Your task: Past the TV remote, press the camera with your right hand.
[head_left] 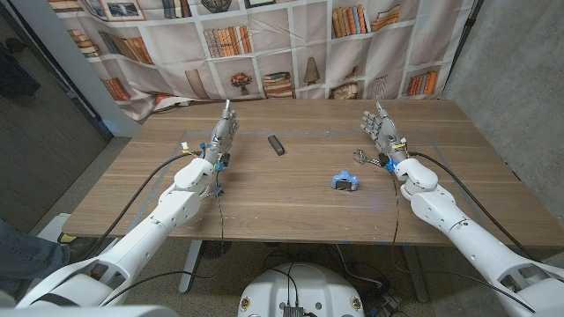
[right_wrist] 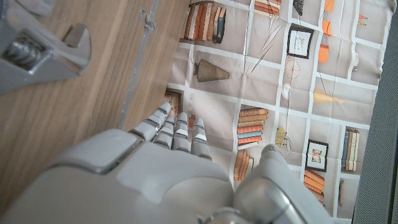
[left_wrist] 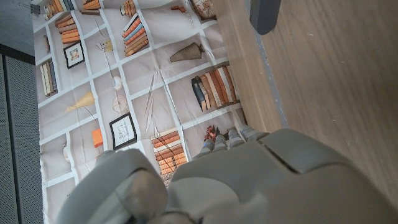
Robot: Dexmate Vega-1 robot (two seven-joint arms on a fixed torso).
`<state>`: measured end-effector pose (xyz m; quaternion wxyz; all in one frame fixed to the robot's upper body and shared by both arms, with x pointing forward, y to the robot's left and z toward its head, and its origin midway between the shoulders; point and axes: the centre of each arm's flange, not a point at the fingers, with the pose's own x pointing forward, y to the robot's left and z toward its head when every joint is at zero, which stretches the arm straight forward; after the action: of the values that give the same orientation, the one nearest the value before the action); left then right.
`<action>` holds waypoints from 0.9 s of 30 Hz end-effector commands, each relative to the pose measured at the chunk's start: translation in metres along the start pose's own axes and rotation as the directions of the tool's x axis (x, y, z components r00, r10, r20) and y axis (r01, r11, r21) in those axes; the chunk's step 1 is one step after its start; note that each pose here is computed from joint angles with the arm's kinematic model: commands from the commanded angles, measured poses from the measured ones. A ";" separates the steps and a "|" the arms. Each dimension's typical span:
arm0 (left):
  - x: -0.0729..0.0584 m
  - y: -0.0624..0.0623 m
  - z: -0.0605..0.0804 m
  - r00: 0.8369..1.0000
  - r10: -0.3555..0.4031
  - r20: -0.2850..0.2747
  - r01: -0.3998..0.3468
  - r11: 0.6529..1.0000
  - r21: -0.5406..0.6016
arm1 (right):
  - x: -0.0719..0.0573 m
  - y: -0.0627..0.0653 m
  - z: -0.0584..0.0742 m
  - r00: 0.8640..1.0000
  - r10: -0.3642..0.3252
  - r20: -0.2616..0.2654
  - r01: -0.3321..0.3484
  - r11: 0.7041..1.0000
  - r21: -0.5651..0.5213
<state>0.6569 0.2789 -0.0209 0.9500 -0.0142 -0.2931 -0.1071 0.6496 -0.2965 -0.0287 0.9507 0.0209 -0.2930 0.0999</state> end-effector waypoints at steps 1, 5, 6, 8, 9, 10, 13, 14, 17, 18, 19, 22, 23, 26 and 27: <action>0.005 -0.009 0.015 1.000 -0.012 0.028 0.011 1.000 0.026 | -0.005 -0.002 0.010 0.998 0.011 0.066 -0.011 1.000 -0.011; 0.002 -0.010 0.020 0.999 -0.028 0.040 0.026 0.999 0.038 | -0.014 0.000 0.019 0.996 0.011 0.086 -0.008 0.999 -0.034; 0.002 -0.011 0.021 0.999 -0.034 0.039 0.032 0.999 0.041 | -0.016 0.000 0.021 0.996 0.010 0.090 -0.007 0.999 -0.036; 0.001 -0.012 0.022 0.998 -0.045 0.036 0.043 0.998 0.047 | -0.021 0.002 0.024 0.995 0.013 0.100 -0.009 0.999 -0.048; 0.001 -0.012 0.022 0.998 -0.052 0.034 0.050 0.998 0.049 | -0.024 0.003 0.026 0.995 0.008 0.103 -0.003 0.999 -0.046; 0.001 -0.012 0.023 0.998 -0.057 0.033 0.055 0.997 0.050 | -0.027 0.003 0.027 0.994 0.012 0.108 -0.006 0.998 -0.055; -0.001 -0.012 0.023 0.997 -0.071 0.028 0.070 0.996 0.052 | -0.036 0.006 0.030 0.993 0.009 0.115 -0.002 0.998 -0.061; -0.002 -0.011 0.023 0.997 -0.078 0.023 0.077 0.996 0.055 | -0.038 0.007 0.031 0.993 0.008 0.116 0.000 0.998 -0.063; -0.005 -0.008 0.021 0.995 -0.099 0.007 0.098 0.992 0.080 | -0.046 0.008 0.032 0.993 0.011 0.119 -0.002 0.997 -0.079; -0.006 -0.006 0.021 0.994 -0.108 0.000 0.107 0.990 0.089 | -0.048 0.008 0.033 0.993 0.012 0.119 -0.002 0.997 -0.083; -0.007 -0.005 0.020 0.993 -0.114 -0.007 0.114 0.989 0.098 | -0.050 0.008 0.033 0.993 0.011 0.120 -0.001 0.996 -0.087; -0.010 -0.003 0.020 0.991 -0.133 -0.027 0.135 0.983 0.124 | -0.057 0.010 0.033 0.991 0.008 0.132 0.005 0.995 -0.099; -0.013 -0.004 0.021 0.990 -0.136 -0.025 0.139 0.980 0.146 | -0.062 0.011 0.032 0.989 -0.012 0.145 0.026 0.995 -0.092; -0.017 -0.005 0.024 0.991 -0.131 -0.009 0.131 0.979 0.155 | -0.070 0.013 0.031 0.986 -0.017 0.166 0.031 0.996 -0.083; -0.017 -0.005 0.024 0.991 -0.131 -0.008 0.131 0.979 0.155 | -0.070 0.013 0.031 0.986 -0.018 0.167 0.032 0.996 -0.083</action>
<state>0.6393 0.2762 -0.0076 0.9424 0.0454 -0.3006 -0.1395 0.5957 -0.3007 -0.0314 0.9319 -0.0088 -0.3523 0.0865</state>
